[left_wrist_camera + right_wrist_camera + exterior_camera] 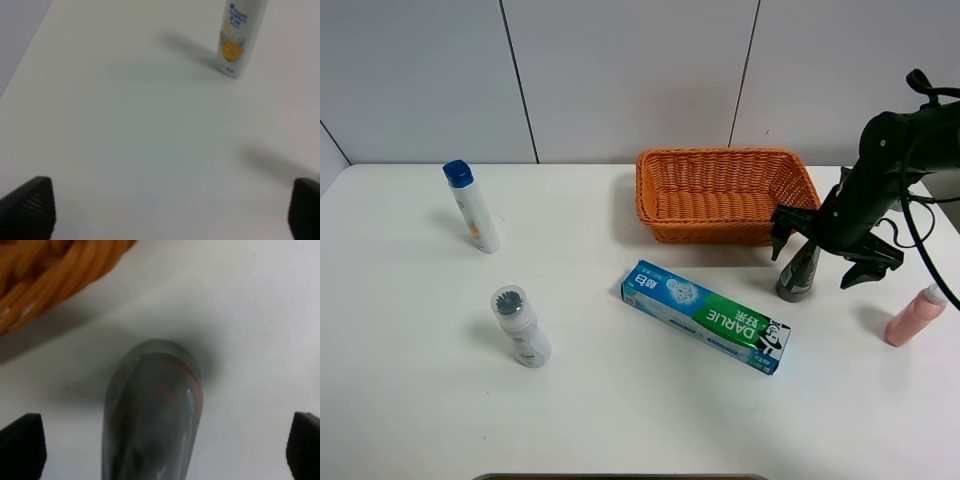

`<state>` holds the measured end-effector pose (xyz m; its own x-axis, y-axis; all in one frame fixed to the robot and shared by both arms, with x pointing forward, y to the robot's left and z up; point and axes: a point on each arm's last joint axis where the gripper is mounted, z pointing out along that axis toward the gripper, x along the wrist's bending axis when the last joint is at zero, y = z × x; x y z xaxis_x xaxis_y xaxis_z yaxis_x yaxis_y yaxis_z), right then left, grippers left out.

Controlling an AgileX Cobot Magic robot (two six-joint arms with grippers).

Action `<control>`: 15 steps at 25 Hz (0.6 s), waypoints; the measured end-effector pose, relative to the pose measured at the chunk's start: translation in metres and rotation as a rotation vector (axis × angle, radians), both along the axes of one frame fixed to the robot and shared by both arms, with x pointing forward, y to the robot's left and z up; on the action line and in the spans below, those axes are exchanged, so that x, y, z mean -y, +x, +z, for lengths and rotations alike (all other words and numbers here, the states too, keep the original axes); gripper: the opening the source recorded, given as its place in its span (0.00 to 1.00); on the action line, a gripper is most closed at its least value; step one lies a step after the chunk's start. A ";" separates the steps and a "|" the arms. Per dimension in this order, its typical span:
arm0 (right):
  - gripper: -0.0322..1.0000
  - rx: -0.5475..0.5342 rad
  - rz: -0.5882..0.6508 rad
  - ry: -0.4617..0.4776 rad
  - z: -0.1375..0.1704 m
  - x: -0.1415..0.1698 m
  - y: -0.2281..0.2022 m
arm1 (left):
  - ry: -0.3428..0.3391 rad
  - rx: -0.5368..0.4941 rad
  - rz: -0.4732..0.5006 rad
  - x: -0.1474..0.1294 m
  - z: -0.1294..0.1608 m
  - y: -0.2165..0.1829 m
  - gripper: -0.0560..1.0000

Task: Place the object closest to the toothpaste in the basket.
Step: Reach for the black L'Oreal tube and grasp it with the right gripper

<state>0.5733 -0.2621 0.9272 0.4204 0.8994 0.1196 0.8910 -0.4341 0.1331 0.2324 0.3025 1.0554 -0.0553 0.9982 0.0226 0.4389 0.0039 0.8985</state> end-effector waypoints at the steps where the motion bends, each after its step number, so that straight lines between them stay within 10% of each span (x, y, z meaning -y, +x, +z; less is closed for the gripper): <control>1: 0.99 -0.002 0.000 -0.001 -0.001 0.000 0.000 | 0.000 0.000 0.000 0.000 0.000 0.000 0.94; 10: 0.99 -0.008 0.002 -0.003 -0.004 0.000 0.001 | 0.000 0.000 0.000 0.000 0.000 0.000 0.94; 15: 0.83 -0.008 0.002 -0.003 -0.004 0.000 0.001 | 0.000 0.000 0.000 0.000 0.000 0.000 0.94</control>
<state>0.5741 -0.2622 0.9230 0.4197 0.9006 0.1136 0.8927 -0.4321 0.1278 0.2324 0.3025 1.0554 -0.0553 0.9982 0.0226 0.4389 0.0039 0.8985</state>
